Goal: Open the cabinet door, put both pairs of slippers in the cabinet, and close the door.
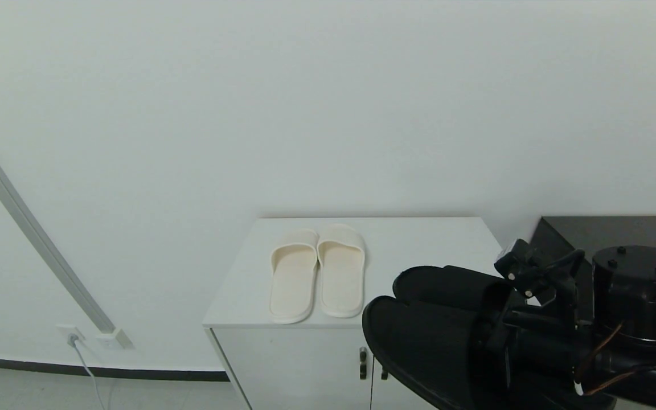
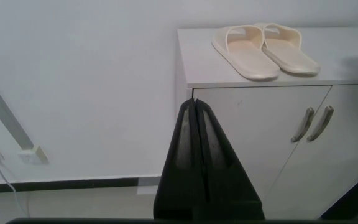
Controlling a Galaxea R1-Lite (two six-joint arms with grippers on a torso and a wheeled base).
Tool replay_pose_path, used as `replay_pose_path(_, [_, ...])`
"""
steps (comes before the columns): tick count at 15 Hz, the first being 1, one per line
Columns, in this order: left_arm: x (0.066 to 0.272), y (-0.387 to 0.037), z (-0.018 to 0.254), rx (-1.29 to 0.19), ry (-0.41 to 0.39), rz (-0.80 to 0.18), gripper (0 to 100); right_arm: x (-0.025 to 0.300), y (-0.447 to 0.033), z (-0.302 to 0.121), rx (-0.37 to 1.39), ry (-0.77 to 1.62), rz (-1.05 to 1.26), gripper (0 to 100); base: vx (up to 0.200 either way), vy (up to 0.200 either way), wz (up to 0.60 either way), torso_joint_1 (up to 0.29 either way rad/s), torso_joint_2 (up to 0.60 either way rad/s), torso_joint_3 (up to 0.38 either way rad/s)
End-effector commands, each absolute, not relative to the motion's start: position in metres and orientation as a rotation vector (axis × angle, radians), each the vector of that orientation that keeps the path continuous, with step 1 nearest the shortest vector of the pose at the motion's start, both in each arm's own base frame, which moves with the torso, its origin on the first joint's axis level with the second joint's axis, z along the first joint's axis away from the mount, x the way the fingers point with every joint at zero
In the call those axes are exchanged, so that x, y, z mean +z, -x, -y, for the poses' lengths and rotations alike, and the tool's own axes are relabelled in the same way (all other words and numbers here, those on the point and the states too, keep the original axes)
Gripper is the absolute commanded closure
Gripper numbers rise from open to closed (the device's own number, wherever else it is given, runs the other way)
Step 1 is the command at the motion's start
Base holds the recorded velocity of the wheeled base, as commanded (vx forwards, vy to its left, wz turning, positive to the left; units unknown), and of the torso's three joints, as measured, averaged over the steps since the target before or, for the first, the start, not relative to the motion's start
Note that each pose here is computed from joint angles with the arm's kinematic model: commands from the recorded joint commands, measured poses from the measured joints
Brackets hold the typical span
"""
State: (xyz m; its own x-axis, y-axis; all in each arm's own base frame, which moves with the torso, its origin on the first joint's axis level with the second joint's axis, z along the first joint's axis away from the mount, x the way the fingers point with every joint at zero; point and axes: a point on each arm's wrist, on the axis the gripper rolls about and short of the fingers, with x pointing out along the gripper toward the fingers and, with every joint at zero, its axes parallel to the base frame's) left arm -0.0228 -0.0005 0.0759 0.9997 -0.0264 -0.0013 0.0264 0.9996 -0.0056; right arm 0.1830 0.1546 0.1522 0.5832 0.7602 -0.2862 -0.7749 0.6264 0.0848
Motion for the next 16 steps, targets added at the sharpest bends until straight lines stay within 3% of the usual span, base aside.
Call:
replay_pose_path(1, [0.0758, 0.0227, 0.0005, -0.026, 0.006, -0.003, 100, 0.1544, -0.1802, -0.1528, 0.906, 0.046, -0.301, 100, -0.200, 0.000, 0.00, 0.002, 0.01, 0.007])
replay_pose_path(4, [0.0758, 0.0227, 0.0005, -0.026, 0.006, -0.003, 100, 0.1521, -0.1786, -0.1520, 0.909, 0.050, -0.310, 100, -0.200, 0.000, 0.00, 0.010, 0.00, 0.002])
replay_pose_path(16, [0.0758, 0.0227, 0.0005, -0.026, 0.009, -0.003, 100, 0.1496, -0.1725, -0.1506, 0.925, 0.078, -0.307, 100, 0.000, 0.000, 0.00, 0.000, 0.00, 0.000])
